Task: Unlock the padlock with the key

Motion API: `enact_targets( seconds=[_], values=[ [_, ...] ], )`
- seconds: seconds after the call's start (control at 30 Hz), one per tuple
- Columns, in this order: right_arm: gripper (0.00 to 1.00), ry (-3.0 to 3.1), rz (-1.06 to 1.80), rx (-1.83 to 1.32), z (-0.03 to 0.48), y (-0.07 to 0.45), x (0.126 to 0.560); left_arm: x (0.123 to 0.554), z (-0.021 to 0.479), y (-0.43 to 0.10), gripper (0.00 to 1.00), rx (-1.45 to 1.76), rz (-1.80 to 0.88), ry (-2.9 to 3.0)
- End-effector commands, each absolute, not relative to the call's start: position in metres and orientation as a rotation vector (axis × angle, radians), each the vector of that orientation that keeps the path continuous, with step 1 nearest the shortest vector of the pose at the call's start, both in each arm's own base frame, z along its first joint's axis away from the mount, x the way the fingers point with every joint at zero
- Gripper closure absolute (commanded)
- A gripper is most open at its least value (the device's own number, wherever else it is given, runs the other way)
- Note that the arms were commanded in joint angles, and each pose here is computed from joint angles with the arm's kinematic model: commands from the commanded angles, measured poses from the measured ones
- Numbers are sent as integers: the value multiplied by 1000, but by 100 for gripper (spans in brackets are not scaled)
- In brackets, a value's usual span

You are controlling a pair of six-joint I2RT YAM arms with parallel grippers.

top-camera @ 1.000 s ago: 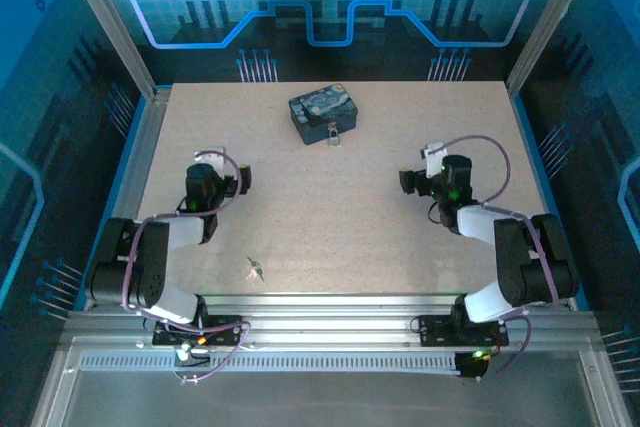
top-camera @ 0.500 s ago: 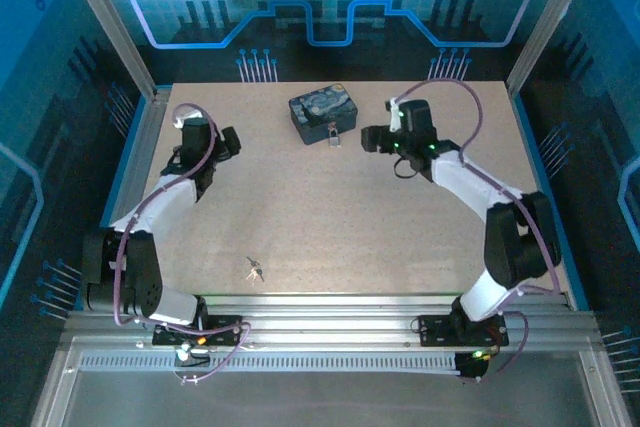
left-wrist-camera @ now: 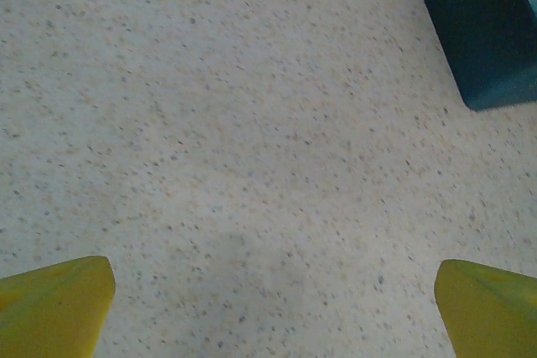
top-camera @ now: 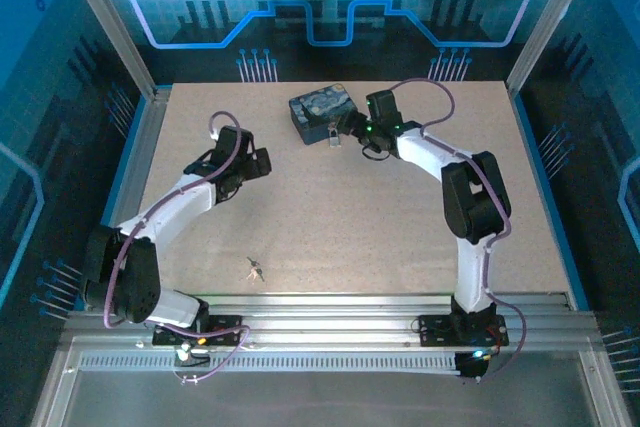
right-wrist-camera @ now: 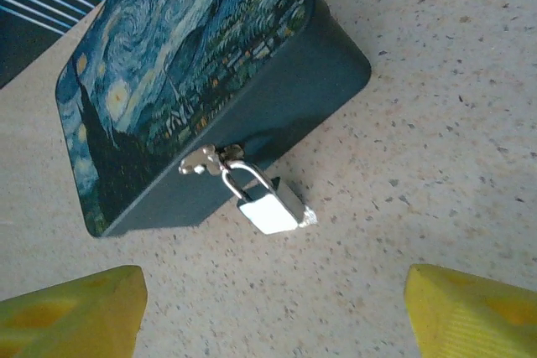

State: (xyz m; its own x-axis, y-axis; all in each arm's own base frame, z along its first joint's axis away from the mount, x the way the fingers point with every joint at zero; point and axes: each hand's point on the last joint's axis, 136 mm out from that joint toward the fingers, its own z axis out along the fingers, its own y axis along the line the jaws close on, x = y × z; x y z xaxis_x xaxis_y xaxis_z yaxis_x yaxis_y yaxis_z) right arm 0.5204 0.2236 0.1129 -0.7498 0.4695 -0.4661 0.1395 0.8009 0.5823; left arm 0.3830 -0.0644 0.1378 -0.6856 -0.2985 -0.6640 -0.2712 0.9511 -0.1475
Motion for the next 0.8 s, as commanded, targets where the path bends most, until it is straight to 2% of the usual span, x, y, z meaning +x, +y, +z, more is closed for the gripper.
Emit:
enact_targets(
  seconds=[0.0, 0.37, 0.47, 0.6, 0.77],
  values=[
    [20, 2332, 763, 553, 116, 228, 539, 372, 138, -74, 1, -404, -64, 2387],
    [25, 2338, 802, 628, 96, 238, 585, 369, 145, -92, 1, -340, -89, 2384],
    [28, 2368, 778, 643, 74, 239, 592, 369, 152, -91, 1, -327, -86, 2370],
    [37, 2431, 775, 603, 60, 243, 590, 367, 157, -87, 1, -319, -59, 2361],
    [42, 2499, 752, 555, 41, 239, 575, 364, 160, -82, 1, -316, -32, 2357]
  ],
)
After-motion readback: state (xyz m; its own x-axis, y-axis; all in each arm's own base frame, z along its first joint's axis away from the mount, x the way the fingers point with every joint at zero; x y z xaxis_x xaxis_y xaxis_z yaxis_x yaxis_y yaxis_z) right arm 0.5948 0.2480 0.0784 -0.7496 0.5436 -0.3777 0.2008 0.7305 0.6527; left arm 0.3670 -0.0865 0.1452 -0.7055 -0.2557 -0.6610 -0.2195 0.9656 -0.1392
